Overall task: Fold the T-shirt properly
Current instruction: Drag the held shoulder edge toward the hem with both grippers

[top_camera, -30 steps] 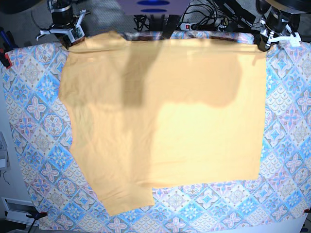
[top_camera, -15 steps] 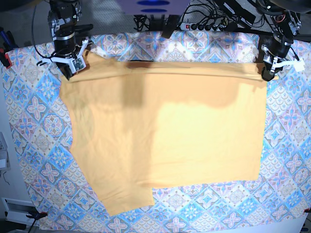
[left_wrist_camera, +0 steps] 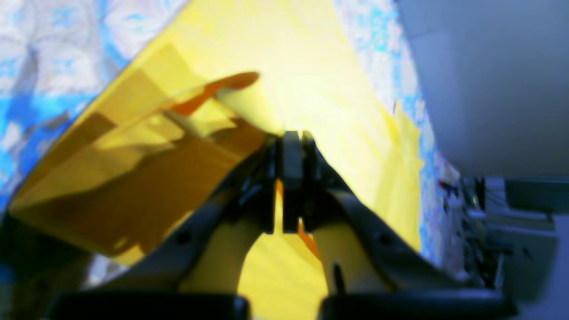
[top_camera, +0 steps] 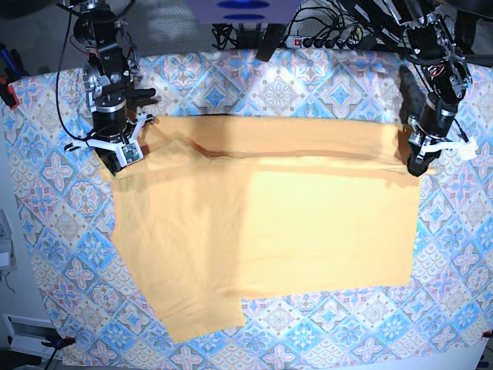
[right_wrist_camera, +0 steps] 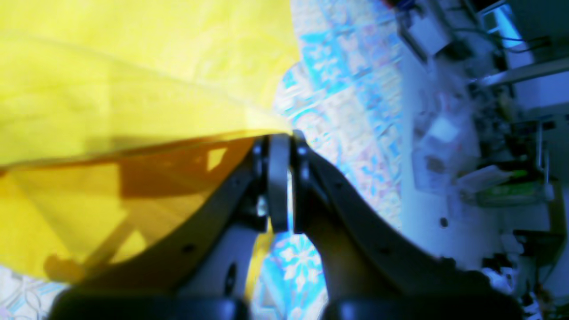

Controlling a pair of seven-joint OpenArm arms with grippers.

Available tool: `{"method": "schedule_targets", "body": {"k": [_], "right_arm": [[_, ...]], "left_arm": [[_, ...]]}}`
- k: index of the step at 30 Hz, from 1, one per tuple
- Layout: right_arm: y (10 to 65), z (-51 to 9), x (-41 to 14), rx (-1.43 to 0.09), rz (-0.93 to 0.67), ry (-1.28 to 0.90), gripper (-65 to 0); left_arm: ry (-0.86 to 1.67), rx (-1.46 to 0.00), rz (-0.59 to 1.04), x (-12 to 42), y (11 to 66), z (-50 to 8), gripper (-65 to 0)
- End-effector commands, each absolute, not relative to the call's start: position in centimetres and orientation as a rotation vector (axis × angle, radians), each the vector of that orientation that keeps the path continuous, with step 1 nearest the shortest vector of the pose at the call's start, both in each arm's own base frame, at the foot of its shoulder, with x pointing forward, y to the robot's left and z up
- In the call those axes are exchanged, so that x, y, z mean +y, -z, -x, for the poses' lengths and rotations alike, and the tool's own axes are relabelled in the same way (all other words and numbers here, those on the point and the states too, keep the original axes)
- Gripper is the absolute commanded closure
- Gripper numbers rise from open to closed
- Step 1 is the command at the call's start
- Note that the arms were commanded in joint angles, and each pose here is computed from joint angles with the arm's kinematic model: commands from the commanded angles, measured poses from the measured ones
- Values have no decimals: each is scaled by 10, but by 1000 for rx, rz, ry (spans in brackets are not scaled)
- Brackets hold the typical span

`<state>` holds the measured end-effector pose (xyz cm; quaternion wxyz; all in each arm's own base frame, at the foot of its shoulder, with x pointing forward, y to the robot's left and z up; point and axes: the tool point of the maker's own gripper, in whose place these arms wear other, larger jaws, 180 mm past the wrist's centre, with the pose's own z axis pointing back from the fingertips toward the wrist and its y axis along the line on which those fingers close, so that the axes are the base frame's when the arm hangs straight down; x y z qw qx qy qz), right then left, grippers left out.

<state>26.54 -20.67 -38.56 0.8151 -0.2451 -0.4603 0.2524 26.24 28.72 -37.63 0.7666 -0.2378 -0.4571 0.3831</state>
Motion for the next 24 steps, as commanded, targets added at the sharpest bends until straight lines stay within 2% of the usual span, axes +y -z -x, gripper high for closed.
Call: {"method": "schedule_targets", "body": {"k": [1,10,21,24], "right_arm": [[378,-275,-208,-1021,546,-551,-2],[402,-298,-201,-986,531,-582,-2],[383,-345,-201,-1050,562,-571,-2],[393,-350,-190,-1037,542,-609,-4]], "left_arm": [[-805,-1035,501,293,365,-270,0],[-833,-1002,464,295,387,-287,0],[-862,-1025,456,298,390,-291,0],[-863,-1025,455,299,391,-291,0]]}}
